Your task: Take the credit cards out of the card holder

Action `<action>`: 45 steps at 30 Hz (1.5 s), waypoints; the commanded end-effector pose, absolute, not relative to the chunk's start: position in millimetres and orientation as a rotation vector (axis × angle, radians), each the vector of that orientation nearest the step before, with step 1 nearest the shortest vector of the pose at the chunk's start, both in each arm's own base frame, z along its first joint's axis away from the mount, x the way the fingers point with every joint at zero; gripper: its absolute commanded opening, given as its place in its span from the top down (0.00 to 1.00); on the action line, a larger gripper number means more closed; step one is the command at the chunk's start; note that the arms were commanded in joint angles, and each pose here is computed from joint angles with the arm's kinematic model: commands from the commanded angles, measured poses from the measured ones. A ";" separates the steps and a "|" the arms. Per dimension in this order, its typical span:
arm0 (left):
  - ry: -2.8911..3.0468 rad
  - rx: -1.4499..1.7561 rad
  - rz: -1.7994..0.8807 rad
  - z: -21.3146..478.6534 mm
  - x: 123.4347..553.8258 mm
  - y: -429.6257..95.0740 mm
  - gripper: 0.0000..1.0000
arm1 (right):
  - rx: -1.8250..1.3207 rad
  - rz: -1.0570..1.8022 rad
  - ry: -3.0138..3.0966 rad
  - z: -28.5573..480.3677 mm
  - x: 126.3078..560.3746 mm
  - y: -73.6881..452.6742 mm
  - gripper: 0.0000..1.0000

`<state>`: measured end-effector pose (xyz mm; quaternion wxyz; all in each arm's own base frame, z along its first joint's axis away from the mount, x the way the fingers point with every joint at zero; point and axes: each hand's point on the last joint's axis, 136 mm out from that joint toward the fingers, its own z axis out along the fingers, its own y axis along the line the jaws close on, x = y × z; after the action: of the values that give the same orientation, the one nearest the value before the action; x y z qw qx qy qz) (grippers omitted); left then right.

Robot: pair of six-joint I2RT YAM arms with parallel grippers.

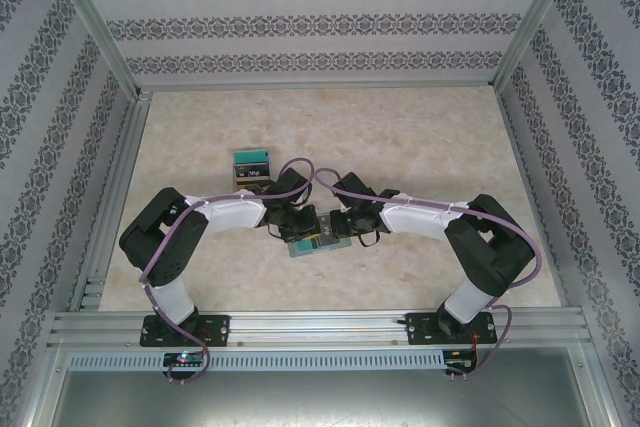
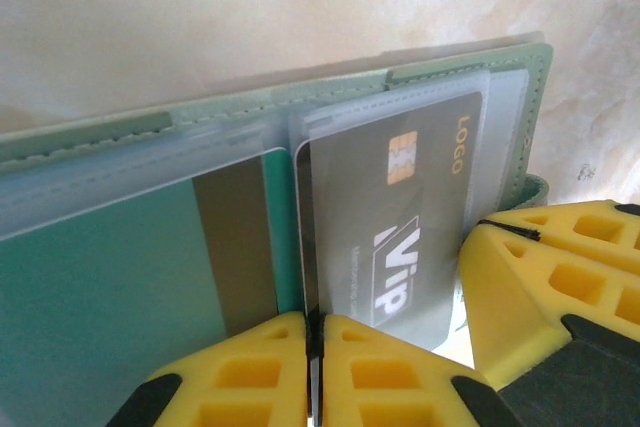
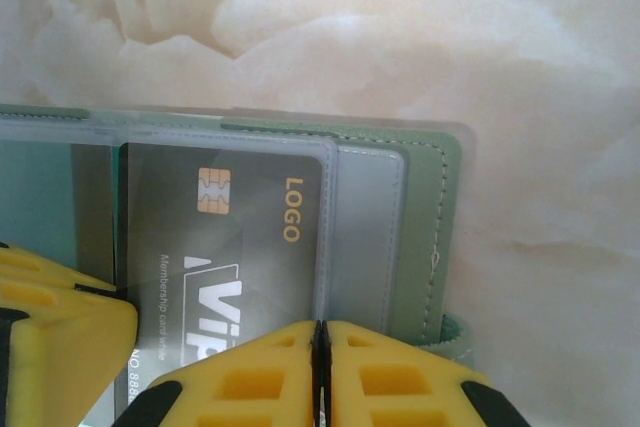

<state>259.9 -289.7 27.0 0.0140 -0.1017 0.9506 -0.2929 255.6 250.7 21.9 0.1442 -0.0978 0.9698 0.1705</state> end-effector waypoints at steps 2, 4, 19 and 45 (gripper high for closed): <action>2.934 -0.355 -0.906 28.8 262.3 -280.9 0.96 | -0.282 0.473 2.829 13.8 248.6 249.8 0.86; 2.927 -0.365 -0.905 30.3 262.5 -278.2 0.97 | -0.283 0.466 2.830 13.1 248.8 249.5 0.86; 2.914 -0.422 -0.869 34.0 251.5 -253.4 0.98 | -0.270 0.441 2.844 9.7 247.9 245.2 0.86; 2.911 -0.394 -0.890 33.3 252.1 -253.7 1.00 | -0.363 0.577 2.752 47.6 262.4 286.0 0.79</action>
<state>250.1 -257.1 33.3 0.0346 -0.1254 0.9477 -0.2914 262.2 275.9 46.6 0.1582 -0.1160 0.9610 0.1948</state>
